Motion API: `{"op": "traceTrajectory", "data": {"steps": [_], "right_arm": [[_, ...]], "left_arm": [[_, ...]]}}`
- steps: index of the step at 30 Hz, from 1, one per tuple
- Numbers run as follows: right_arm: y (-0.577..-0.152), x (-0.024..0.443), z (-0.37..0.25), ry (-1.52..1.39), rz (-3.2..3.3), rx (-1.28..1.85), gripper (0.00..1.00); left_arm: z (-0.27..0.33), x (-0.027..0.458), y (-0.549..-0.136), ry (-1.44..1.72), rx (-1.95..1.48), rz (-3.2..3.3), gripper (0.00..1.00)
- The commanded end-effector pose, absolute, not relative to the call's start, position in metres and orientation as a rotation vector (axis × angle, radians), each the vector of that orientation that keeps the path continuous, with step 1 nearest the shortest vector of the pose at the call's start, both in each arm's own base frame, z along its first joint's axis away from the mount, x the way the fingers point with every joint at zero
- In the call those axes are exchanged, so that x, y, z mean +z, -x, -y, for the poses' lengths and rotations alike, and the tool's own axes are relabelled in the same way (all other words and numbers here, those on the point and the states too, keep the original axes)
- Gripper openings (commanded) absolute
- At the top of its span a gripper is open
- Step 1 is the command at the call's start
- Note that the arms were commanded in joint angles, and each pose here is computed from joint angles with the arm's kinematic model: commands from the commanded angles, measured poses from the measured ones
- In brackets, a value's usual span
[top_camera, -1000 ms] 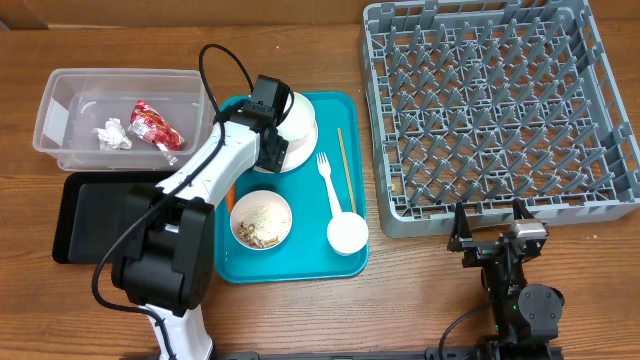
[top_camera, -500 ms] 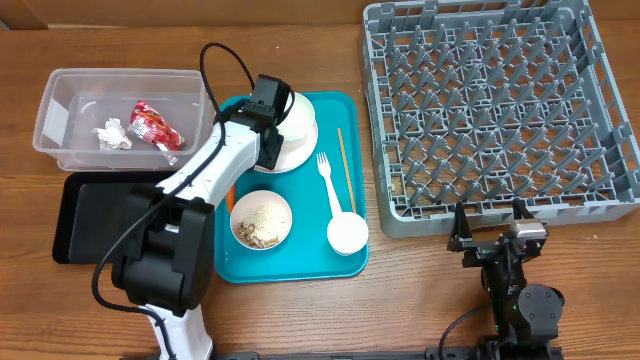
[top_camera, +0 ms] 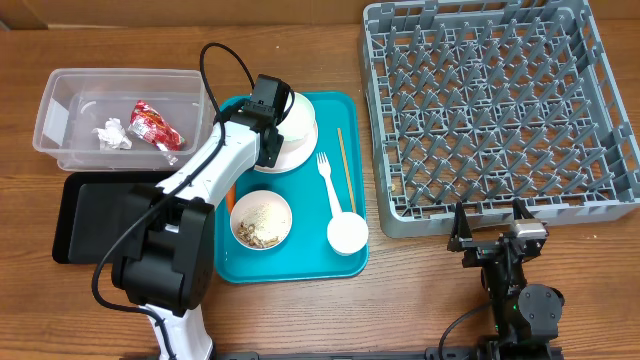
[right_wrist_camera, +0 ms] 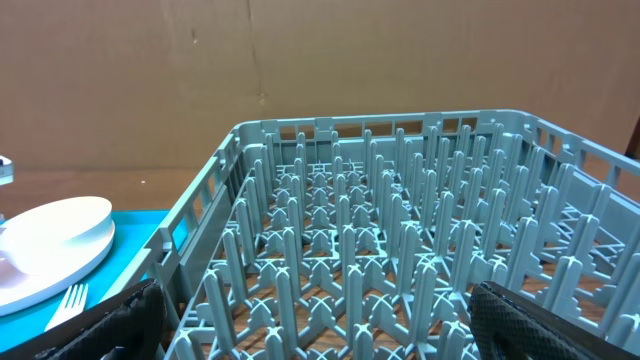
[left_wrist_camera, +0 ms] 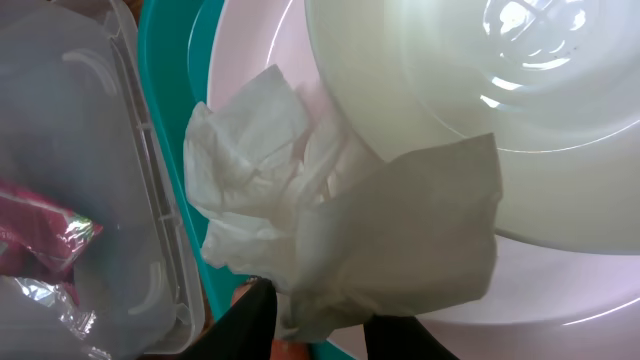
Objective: Sort waste into correct bins and load items into the dishwasher
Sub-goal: 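Reach left gripper to the plate and grasp the remaining tissue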
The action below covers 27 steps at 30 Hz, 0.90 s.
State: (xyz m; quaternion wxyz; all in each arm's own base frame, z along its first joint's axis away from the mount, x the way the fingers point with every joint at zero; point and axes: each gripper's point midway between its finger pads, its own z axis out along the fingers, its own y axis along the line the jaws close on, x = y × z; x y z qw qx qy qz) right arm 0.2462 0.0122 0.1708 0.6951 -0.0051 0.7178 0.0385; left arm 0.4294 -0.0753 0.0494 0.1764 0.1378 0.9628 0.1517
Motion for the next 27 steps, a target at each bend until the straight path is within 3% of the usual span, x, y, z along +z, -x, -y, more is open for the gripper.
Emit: {"op": "traceTrajectory", "data": {"steps": [1,4,9,13,27], "right_arm": [[-0.246,0.170,-0.011,0.009,-1.594,0.083,1.00],[-0.246,0.170,-0.011,0.009,-1.594,0.083,1.00],[-0.246,0.170,-0.011,0.009,-1.594,0.083,1.00],[-0.246,0.170,-0.011,0.009,-1.594,0.083,1.00],[-0.246,0.170,-0.011,0.009,-1.594,0.083,1.00]], "left_arm": [[0.071,0.042,-0.427,-0.387,0.449,-2.739,0.29],[0.071,0.043,-0.427,-0.387,0.449,-2.739,0.19],[0.071,0.043,-0.427,-0.387,0.449,-2.739,0.17],[0.071,0.043,-0.427,-0.386,0.450,-2.739,0.04],[0.070,0.060,-0.431,-0.339,0.454,-2.730,0.04]]}}
